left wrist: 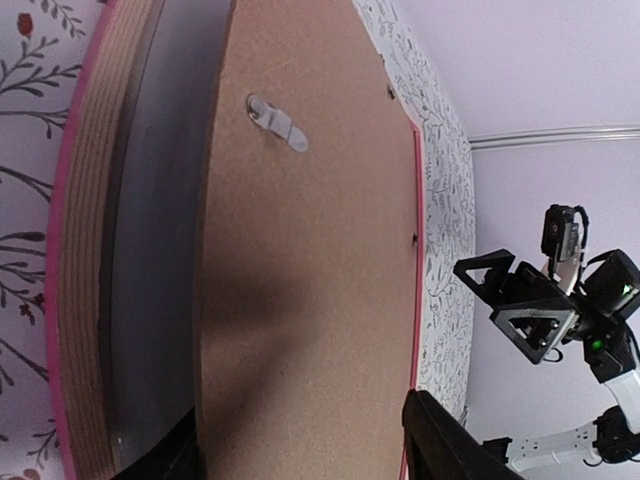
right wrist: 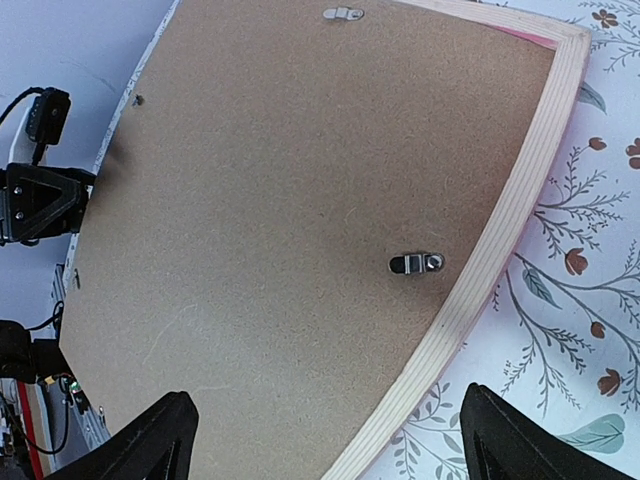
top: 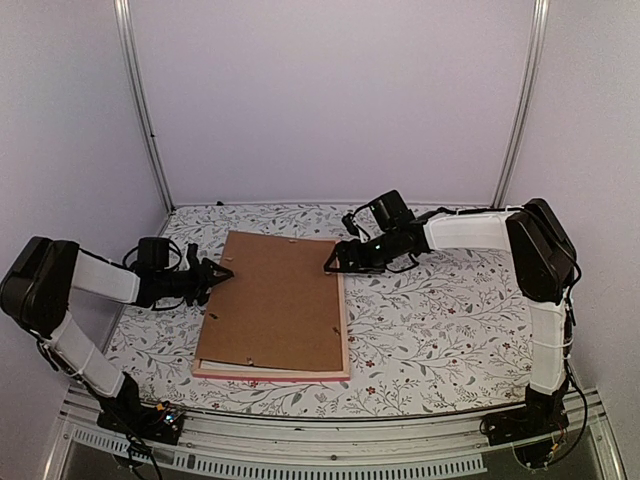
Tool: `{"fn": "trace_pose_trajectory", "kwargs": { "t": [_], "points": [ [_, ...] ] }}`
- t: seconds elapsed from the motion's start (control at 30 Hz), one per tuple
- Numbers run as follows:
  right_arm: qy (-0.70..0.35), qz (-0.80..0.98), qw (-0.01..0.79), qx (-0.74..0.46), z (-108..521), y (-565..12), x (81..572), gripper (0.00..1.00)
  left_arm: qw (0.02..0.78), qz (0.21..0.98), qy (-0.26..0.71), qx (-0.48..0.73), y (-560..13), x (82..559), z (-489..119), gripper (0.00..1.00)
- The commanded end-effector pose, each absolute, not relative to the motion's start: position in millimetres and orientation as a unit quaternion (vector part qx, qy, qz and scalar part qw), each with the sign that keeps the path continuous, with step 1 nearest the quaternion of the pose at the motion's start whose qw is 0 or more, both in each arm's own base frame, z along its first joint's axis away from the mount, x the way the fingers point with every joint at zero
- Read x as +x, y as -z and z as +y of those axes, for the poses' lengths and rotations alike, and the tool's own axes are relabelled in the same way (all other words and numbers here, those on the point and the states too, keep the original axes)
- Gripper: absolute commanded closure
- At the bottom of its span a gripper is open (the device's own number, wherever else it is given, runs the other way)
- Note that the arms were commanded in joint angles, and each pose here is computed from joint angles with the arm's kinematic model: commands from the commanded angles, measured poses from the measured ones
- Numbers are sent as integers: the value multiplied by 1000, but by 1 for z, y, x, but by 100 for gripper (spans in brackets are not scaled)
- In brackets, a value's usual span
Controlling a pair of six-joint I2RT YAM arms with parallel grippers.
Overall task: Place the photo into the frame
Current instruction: Place the backboard on the frame body.
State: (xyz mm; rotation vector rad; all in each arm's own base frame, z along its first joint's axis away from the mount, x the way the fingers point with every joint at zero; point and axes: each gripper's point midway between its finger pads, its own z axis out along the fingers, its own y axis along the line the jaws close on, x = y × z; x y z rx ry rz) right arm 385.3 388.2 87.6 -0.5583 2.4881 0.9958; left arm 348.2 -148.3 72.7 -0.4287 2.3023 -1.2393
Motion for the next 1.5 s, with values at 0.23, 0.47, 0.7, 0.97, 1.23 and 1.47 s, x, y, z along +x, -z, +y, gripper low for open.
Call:
{"fn": "trace_pose_trajectory", "kwargs": {
  "t": [0.23, 0.47, 0.7, 0.97, 1.23, 1.47],
  "points": [
    [-352, 892, 206, -196, 381, -92, 385, 5, 256, 907, 321, -89, -70, 358, -158, 27],
    [-352, 892, 205, -197, 381, -90, 383, 5, 243, 928, 272, -77, -63, 354, -161, 25],
    [-357, 890, 202, -198, 382, -89, 382, 5, 246, 934, 247, -76, -66, 356, -157, 24],
    [-356, 891, 202, -198, 382, -86, 382, 5, 259, 937, 221, -74, -71, 358, -148, 23],
    [-351, 893, 202, -194, 379, -83, 381, 5, 288, 938, 176, -73, -84, 361, -131, 23],
    [-339, 899, 208, -183, 374, -78, 384, 5, 300, 940, 145, -69, -81, 365, -119, 23]
  ]
}}
